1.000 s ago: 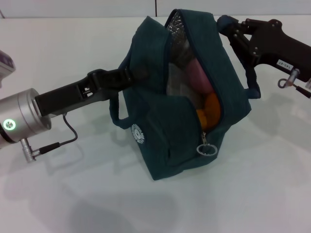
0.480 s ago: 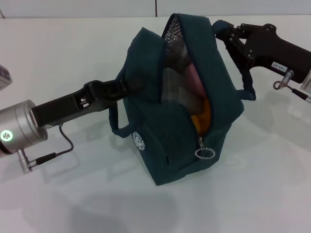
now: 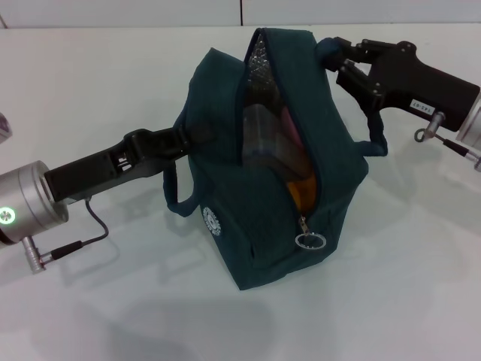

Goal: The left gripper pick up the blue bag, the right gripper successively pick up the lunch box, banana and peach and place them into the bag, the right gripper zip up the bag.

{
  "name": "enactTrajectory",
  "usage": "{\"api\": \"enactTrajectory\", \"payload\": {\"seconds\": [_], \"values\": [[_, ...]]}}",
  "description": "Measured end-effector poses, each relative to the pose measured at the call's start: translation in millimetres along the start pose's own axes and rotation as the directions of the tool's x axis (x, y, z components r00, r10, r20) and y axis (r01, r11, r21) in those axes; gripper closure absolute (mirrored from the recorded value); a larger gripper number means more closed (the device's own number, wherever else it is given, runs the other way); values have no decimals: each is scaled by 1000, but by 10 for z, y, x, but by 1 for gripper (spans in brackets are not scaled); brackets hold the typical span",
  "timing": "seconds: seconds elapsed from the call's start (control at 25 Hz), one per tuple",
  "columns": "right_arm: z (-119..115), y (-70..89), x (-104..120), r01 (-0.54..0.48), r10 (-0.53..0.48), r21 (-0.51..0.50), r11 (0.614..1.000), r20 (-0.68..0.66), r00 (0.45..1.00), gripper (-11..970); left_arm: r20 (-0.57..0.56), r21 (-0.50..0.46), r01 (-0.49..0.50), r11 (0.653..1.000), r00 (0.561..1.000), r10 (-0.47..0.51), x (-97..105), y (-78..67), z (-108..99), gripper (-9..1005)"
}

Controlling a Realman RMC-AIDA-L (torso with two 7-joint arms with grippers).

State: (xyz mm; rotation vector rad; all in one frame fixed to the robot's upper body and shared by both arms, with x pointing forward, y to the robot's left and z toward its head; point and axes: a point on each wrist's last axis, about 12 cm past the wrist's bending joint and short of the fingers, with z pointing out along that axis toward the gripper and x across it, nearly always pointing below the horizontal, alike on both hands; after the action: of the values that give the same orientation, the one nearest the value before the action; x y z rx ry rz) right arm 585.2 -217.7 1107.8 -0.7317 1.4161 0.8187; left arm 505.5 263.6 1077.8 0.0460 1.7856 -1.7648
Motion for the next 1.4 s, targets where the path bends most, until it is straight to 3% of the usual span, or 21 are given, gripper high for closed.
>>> {"api": "enactTrajectory", "payload": {"seconds": [0.16,0.56,0.8,0.96,1.08,1.24,1.4], "values": [[12,-7,29,-1,1,5,1000,-25,1000,808,0,0,0,1000,1000,0,1,0,-1,949],[-65,20,48,-3,3,-6,1000,-18,1000,396,14,-4,4,1000,1000,-4,11,5,-32,949],[-342,89,-1,40,-38,-19,999,94,995,215,18,-10,3,1000,1000,-3,2,11,-28,949],[-572,232,-76,125,-100,-131,983,186,977,123,21,-10,3,1000,1000,-3,1,11,-30,949],[-643,382,-53,174,-129,-288,942,168,977,97,21,-11,2,1000,1000,-2,-3,12,-33,949],[-690,558,124,153,-150,-458,875,43,988,91,22,-12,2,1000,1000,-2,-5,13,-34,949],[-753,664,316,106,-170,-523,846,-75,983,93,26,-17,10,1000,1000,-9,13,19,-59,949]]}}
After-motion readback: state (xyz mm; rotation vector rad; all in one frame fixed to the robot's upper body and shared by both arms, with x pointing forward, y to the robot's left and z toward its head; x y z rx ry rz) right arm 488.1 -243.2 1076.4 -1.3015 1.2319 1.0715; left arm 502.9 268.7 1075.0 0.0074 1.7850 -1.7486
